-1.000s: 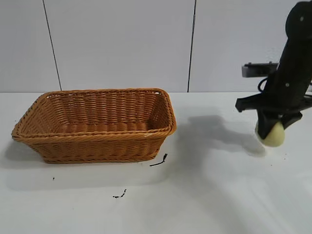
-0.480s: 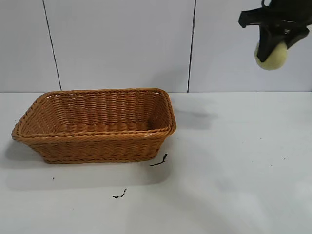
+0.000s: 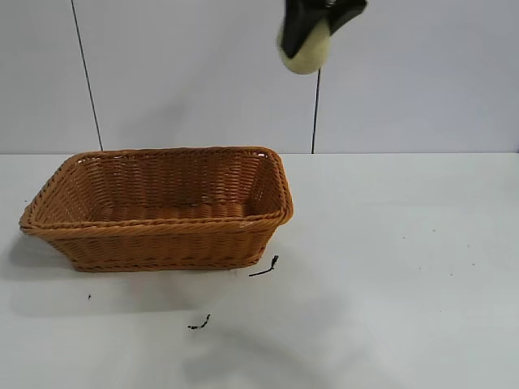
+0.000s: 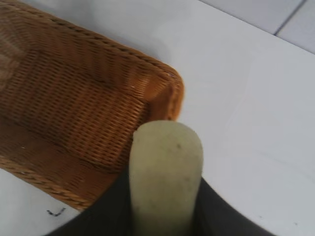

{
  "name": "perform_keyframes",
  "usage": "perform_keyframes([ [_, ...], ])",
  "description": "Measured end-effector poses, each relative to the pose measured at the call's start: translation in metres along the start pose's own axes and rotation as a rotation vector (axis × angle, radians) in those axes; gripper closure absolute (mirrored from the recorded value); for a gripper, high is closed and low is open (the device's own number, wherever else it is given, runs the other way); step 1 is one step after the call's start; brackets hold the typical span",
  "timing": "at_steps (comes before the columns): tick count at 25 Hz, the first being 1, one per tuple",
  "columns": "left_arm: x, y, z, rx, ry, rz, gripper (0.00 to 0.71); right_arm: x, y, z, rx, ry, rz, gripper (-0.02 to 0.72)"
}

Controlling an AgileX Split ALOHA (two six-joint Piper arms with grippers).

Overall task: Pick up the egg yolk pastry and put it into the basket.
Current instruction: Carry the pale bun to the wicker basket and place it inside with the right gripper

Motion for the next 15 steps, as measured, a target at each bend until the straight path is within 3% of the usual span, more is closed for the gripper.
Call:
perform_keyframes([
  [5,0.0,0.0,0.0,0.0,0.0,0.0,0.015,0.045,0.05,0.01,-0.062,0.003,0.063,0.543],
  [15,0.0,0.0,0.0,0.0,0.0,0.0,0.015,0.153,0.061,-0.028,-0.059,0.13,0.073,0.544],
])
Point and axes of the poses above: a point on each arm's last joint axis where the gripper is mounted, x pointing out along that axis toward the gripper, y along the wrist's bending axis when the last joint is at zero, z = x × y, the point moved 6 cm from there along x, pointing out along that axis toward the gripper, and after that the axes turned 9 degrees about -x, right-handed, at the moved point
